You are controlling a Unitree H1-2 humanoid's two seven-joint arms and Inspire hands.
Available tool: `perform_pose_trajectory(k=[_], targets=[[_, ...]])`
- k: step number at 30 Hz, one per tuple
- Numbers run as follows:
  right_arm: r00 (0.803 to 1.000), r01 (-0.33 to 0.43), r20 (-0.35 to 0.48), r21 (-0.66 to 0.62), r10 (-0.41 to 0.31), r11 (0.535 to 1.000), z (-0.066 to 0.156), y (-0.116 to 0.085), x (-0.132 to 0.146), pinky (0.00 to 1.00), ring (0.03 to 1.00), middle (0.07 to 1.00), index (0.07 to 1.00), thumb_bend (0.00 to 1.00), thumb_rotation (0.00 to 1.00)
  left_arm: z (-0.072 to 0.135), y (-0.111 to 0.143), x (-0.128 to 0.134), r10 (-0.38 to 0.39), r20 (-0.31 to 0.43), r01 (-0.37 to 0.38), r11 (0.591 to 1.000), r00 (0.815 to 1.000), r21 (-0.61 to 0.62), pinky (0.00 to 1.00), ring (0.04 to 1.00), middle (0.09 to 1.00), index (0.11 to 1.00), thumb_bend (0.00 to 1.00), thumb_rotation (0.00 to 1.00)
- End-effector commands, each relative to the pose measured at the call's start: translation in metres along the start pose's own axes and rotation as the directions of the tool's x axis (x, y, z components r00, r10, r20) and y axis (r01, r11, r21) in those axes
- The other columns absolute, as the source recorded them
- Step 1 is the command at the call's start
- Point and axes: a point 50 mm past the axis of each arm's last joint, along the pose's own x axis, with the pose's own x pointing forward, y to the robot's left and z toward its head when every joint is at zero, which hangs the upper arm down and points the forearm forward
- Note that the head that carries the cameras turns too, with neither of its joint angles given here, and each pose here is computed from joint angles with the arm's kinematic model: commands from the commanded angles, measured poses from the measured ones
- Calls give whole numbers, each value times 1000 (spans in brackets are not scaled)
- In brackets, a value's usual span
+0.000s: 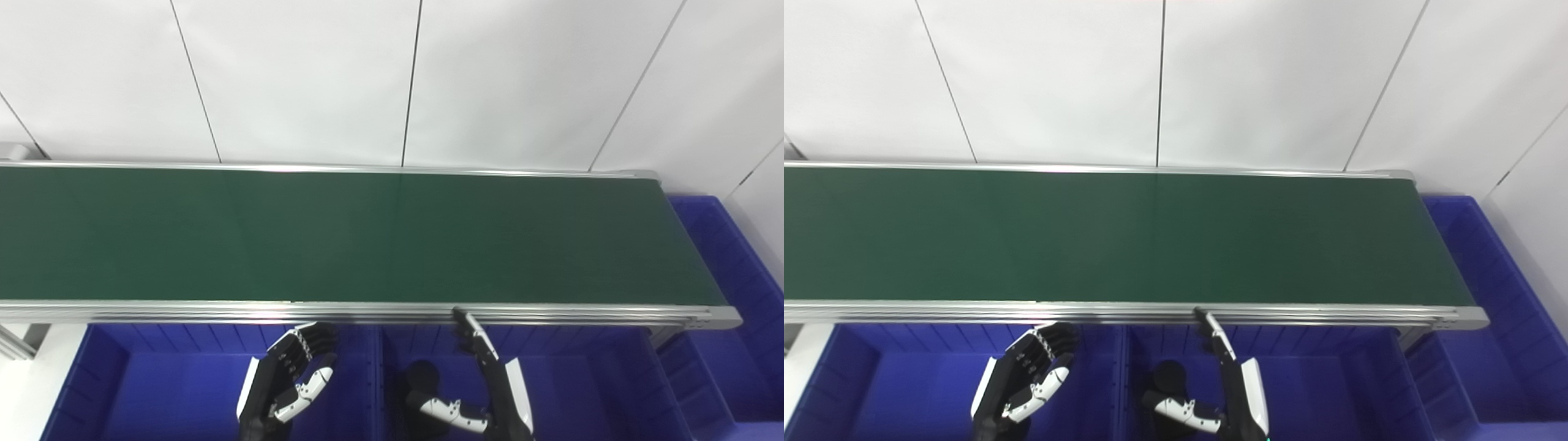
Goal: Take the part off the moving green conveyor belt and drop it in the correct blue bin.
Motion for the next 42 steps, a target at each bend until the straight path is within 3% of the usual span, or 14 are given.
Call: perform_pose_trajectory(k=[1,11,18,35,42], targets=[[997,27,74,22,-29,999,8,-2,5,579,672,717,723,679,115,7,-3,3,-14,54,13,1000,998,7,741,694,694,662,467,0],[1000,23,13,59,-24,998,-8,-5,1,526,609,658,649,676,57,5,-6,2,-17,48,18,1000,999,-3,729,690,694,662,466,0],[1000,7,0,73,-7,997,-12,-5,0,533,620,673,665,689,7,6,-7,2,-16,49,17,1000,999,-6,700,684,693,664,474,0],[1000,-10,28,85,8,996,-6,-7,4,603,706,765,782,691,88,6,-8,3,-14,46,13,1000,999,19,692,683,695,667,416,0],[999,-6,36,76,3,997,-4,-8,4,619,716,770,799,707,116,7,-9,4,-15,49,14,1000,999,26,699,691,696,666,455,0]])
